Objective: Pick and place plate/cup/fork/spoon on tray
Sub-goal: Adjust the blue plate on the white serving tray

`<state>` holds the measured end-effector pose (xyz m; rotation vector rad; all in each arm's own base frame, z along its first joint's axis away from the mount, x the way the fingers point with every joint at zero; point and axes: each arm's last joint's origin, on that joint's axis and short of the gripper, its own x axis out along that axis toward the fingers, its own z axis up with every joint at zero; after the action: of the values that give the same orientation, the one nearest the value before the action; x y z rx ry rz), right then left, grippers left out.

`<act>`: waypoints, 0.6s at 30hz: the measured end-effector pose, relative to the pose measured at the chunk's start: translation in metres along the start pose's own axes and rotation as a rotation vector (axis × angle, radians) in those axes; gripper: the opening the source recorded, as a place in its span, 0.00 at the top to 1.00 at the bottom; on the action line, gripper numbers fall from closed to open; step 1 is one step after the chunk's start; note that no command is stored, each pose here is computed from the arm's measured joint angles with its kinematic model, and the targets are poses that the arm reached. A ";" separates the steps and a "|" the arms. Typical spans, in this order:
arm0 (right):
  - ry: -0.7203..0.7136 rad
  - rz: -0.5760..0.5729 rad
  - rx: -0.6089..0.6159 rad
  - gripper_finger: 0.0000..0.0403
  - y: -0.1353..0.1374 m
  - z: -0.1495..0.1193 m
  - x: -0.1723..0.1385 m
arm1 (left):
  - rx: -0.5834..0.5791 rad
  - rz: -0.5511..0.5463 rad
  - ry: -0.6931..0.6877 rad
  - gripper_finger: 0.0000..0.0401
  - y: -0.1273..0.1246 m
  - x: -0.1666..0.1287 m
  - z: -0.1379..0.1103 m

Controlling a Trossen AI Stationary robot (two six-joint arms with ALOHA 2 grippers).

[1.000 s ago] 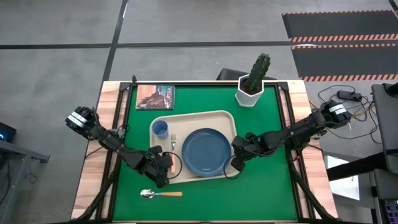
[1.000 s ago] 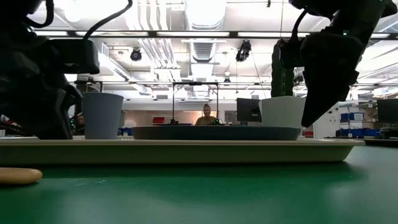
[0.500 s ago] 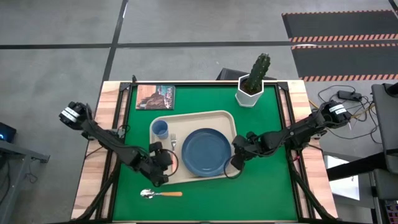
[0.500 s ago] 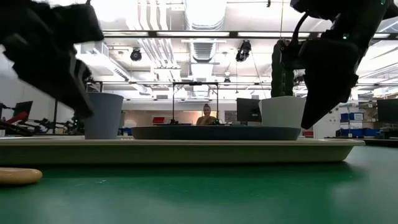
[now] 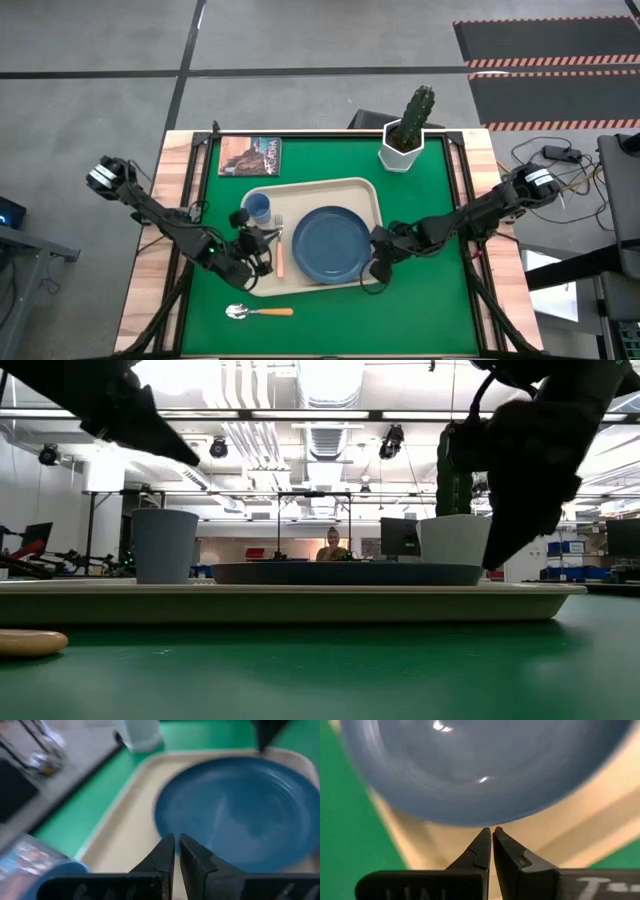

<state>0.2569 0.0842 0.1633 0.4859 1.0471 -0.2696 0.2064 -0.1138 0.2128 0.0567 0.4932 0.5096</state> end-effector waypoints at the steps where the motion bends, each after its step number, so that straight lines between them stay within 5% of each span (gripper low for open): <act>1: 0.016 0.027 -0.012 0.98 0.003 -0.002 0.002 | 0.007 0.022 -0.019 0.98 0.001 0.000 0.001; 10: 0.064 -0.008 -0.049 0.98 0.006 -0.010 0.021 | 0.012 0.103 -0.076 0.98 0.004 -0.001 0.004; 18: -0.030 -0.056 -0.072 0.98 0.000 0.001 0.034 | 0.016 0.112 -0.078 0.98 0.005 -0.001 0.002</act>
<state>0.2739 0.0837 0.1342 0.3870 1.0386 -0.2872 0.2047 -0.1095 0.2162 0.1203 0.4191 0.6111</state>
